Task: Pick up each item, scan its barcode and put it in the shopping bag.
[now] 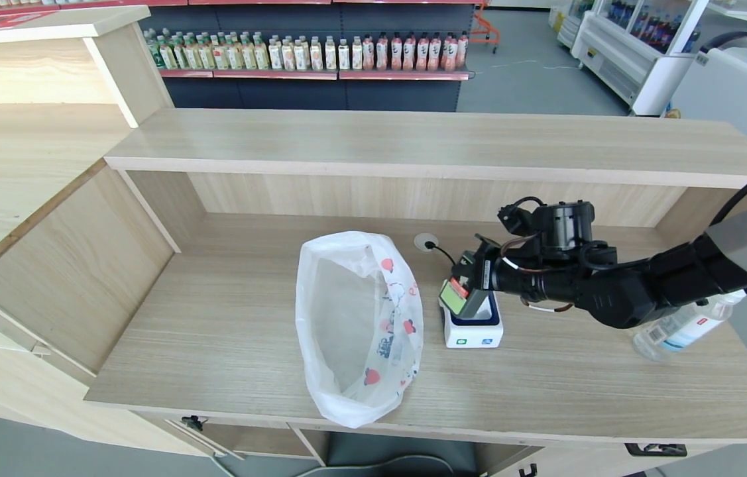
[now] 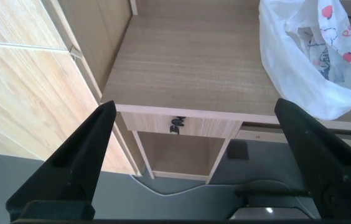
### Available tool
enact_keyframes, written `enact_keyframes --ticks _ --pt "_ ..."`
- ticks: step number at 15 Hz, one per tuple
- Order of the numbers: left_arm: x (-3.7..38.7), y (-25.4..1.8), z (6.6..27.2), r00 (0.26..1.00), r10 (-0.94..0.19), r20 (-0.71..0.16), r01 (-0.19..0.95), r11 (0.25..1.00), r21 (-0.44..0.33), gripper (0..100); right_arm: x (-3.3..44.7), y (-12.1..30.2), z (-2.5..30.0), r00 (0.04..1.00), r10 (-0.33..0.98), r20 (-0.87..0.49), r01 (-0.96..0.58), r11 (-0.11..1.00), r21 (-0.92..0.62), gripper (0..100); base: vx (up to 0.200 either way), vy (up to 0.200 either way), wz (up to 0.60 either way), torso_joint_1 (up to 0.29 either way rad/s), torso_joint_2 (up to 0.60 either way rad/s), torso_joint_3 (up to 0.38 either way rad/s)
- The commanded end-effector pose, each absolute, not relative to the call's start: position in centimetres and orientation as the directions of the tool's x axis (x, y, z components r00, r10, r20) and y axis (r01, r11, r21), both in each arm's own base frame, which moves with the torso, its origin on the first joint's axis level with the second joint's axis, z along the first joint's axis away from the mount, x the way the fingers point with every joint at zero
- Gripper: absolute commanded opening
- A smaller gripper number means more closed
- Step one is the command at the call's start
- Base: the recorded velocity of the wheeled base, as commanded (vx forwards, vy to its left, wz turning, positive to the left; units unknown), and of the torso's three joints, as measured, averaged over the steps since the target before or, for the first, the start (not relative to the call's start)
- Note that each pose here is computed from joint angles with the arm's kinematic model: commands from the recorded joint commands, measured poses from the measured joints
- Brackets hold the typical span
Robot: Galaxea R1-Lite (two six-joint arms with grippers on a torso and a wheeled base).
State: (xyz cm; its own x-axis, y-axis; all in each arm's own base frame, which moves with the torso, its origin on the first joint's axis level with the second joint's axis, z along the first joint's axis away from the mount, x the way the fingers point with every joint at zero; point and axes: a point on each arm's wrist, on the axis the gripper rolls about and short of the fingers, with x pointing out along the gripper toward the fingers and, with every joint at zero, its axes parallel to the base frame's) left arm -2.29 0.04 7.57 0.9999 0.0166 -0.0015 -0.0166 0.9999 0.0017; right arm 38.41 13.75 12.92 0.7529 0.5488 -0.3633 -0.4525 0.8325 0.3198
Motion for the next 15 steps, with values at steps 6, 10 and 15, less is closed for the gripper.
enact_keyframes --ticks 6,10,15 --pt "-2.3 0.0 7.6 1.000 0.017 -0.002 -0.017 1.000 0.000 100 35.0 12.1 19.6 0.856 0.468 -0.219 -0.458 0.884 0.098 0 0.000 0.000 0.00 0.000 0.00 0.000" --pt "-2.3 0.0 7.6 1.000 0.017 0.000 -0.017 1.000 0.002 100 32.5 10.0 20.5 0.920 0.364 -0.145 -0.386 0.905 -0.180 0 0.000 0.000 0.00 0.000 0.00 0.000" --pt "-2.3 0.0 7.6 1.000 0.017 -0.002 -0.017 1.000 0.003 100 30.2 10.4 20.1 0.895 0.417 -0.159 -0.438 0.889 -0.136 0 0.000 0.000 0.00 0.000 0.00 0.000"
